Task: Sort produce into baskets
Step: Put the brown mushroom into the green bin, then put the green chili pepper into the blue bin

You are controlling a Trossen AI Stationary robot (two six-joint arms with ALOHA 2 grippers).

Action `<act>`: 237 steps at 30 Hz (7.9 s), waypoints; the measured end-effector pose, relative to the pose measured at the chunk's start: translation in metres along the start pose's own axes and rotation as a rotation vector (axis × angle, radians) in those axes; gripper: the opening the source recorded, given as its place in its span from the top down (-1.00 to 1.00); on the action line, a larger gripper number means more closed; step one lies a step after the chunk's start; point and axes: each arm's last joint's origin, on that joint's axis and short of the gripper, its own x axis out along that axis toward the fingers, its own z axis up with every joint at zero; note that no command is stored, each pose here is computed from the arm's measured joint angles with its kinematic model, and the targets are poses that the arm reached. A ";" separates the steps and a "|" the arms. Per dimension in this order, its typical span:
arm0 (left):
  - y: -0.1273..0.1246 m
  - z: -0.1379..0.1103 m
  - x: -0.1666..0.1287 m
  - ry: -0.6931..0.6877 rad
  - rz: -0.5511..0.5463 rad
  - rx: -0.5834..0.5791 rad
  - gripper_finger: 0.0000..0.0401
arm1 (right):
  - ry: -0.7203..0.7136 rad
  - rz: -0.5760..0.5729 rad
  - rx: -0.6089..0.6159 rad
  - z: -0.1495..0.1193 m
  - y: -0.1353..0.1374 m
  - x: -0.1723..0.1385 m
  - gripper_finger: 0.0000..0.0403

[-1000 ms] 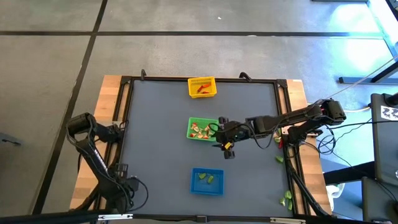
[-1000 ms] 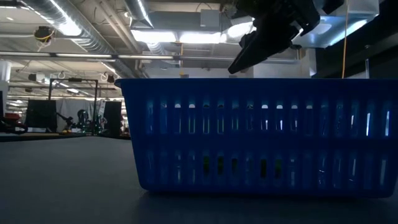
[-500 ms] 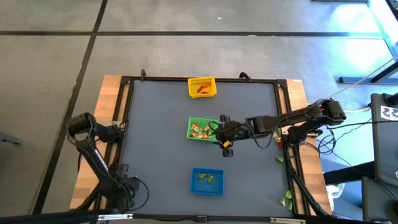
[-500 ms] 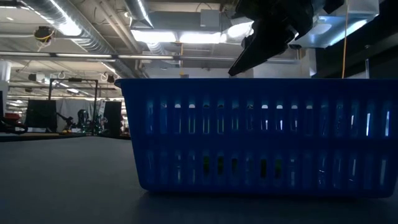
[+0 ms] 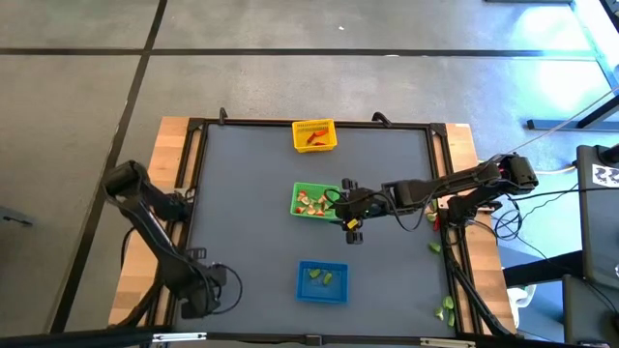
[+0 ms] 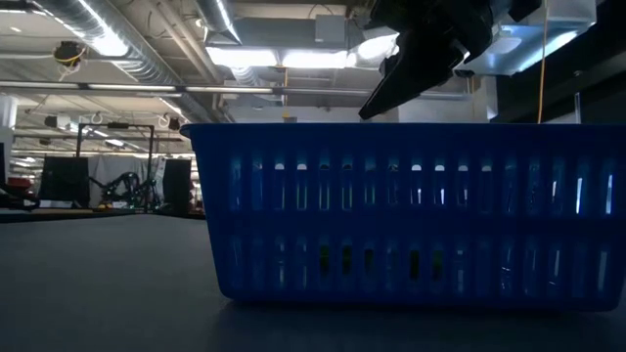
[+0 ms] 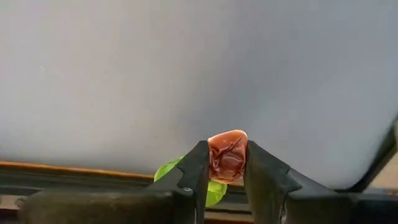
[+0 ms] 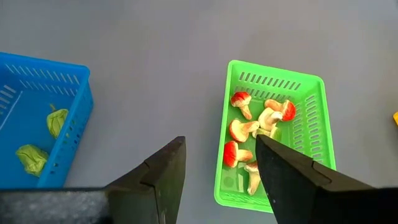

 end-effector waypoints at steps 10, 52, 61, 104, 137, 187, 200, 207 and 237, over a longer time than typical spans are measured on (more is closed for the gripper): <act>0.026 0.013 -0.045 -0.282 -0.078 -0.125 0.59 | -0.002 0.001 0.000 0.000 0.000 0.000 0.03; 0.071 0.093 -0.120 -1.238 0.065 -0.273 0.56 | -0.339 0.191 0.148 0.024 0.010 0.042 -0.39; 0.081 0.120 -0.124 -1.308 0.139 -0.253 0.56 | -0.517 0.201 0.174 0.037 0.010 0.044 -0.04; 0.087 0.090 -0.138 -1.292 0.110 -0.240 -0.02 | -0.401 0.023 0.076 0.035 -0.035 0.003 0.93; 0.085 0.086 -0.108 -1.130 0.200 -0.326 -0.02 | 0.199 -0.029 0.269 -0.043 -0.066 0.071 0.82; 0.022 0.037 -0.040 -0.373 -0.139 -0.360 -0.32 | -0.018 0.116 0.038 0.012 0.024 0.019 -0.18; -0.002 0.025 0.000 -0.254 -0.033 -0.339 -0.20 | -0.014 0.115 0.037 0.012 0.024 0.019 -0.18; -0.001 0.030 0.023 -0.213 0.105 -0.313 0.03 | -0.011 0.115 0.037 0.011 0.024 0.019 -0.18; -0.005 0.082 -0.059 -0.776 -0.197 -0.218 0.68 | 0.104 0.223 0.094 0.000 0.078 -0.056 -0.17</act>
